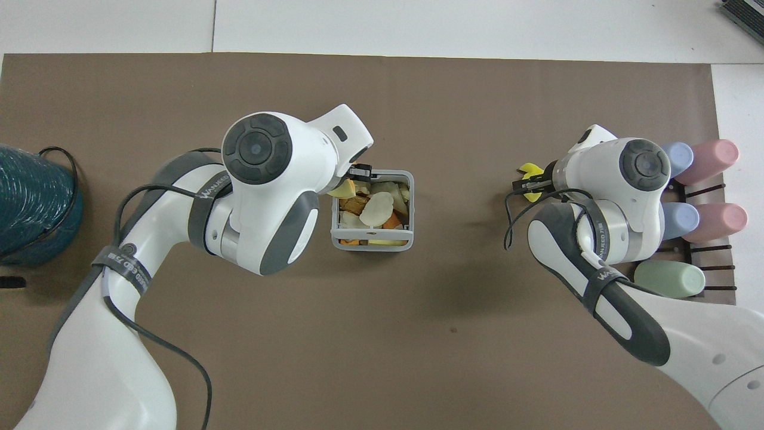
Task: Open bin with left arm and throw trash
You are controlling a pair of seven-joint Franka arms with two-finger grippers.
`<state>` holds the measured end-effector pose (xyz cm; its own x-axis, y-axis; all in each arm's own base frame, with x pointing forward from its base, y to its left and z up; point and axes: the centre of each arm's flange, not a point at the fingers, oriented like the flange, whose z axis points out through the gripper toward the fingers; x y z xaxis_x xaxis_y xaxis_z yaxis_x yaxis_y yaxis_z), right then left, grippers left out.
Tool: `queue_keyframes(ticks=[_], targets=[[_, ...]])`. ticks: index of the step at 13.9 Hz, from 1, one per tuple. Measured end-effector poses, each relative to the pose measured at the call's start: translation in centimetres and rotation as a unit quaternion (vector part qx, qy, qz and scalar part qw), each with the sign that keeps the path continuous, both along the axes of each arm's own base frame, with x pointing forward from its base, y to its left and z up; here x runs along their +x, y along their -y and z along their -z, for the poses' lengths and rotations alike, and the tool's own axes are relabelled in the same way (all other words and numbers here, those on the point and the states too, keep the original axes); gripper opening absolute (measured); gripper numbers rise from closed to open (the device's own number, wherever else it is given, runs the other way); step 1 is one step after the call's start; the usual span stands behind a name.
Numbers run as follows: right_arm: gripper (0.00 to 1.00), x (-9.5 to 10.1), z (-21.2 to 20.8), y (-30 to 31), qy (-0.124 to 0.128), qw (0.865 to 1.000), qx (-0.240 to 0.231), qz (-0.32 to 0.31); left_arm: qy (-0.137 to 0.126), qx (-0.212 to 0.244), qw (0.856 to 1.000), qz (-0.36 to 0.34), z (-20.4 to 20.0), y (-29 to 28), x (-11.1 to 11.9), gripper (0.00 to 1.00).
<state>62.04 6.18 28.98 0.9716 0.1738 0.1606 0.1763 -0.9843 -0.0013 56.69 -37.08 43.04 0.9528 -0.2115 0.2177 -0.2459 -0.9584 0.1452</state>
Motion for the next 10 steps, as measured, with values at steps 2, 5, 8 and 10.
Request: queue_keyframes(ticks=[2,5,8,10], targets=[[0.43,0.0,0.0,0.0,0.0,1.0,0.001,0.004,-0.002,-0.001,1.0,0.016,0.2,2.5,-1.7,0.15],[0.11,0.3,-0.6,-0.1,-0.002,1.0,0.002,0.015,-0.003,-0.001,1.0,0.023,0.2,3.4,-2.3,0.49],[0.04,1.2,-4.9,-0.6,-0.025,0.999,0.003,0.037,-0.002,-0.001,1.0,0.024,0.2,3.6,-2.4,0.86],[0.04,1.5,-9.3,-1.6,-0.031,0.998,0.007,0.054,-0.004,0.0,1.0,0.024,0.1,3.6,-2.5,1.0]])
